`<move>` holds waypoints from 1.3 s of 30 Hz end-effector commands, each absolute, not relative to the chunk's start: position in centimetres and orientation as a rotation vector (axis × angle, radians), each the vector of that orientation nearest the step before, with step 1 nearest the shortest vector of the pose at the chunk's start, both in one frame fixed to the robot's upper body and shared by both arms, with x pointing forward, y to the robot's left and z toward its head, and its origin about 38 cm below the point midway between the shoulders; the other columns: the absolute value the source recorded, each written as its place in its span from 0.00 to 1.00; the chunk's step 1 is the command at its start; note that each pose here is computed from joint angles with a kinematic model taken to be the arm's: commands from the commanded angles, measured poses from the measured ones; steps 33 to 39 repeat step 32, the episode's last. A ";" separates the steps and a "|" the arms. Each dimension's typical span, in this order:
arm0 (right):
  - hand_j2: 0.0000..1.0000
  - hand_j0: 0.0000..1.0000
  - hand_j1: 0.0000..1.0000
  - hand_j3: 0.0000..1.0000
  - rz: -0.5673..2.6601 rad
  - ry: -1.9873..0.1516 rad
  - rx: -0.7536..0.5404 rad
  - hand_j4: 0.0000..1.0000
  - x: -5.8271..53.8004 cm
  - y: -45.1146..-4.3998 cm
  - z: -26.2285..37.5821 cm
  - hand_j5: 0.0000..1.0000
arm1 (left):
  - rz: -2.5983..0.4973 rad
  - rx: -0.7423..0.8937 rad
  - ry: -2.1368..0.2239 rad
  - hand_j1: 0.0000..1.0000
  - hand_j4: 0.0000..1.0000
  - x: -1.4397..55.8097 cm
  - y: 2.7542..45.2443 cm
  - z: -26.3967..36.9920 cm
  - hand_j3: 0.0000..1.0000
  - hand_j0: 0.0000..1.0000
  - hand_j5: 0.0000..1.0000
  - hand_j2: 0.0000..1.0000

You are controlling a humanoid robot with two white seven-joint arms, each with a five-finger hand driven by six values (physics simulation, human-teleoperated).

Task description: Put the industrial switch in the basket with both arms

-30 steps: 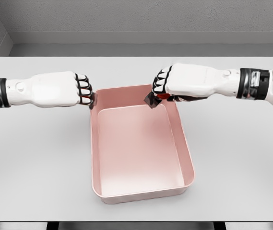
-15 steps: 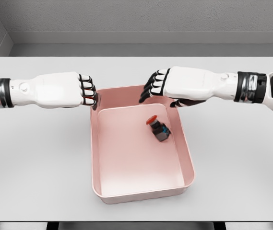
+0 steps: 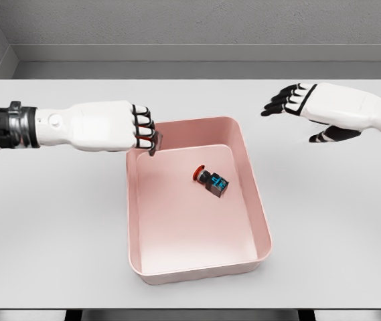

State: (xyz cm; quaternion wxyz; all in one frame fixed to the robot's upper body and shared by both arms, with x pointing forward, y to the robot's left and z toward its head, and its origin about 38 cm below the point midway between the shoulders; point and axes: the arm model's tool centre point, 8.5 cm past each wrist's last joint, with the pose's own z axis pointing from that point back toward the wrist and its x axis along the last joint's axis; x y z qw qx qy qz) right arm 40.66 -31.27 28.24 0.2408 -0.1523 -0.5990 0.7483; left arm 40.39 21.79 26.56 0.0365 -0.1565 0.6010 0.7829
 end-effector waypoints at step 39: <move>1.00 1.00 1.00 1.00 1.987 -1.530 -0.400 1.00 40.4 -34.4 25.6 1.00 | 2.641 -0.706 1.844 1.00 1.00 39.0 32.4 26.0 1.00 1.00 1.00 1.00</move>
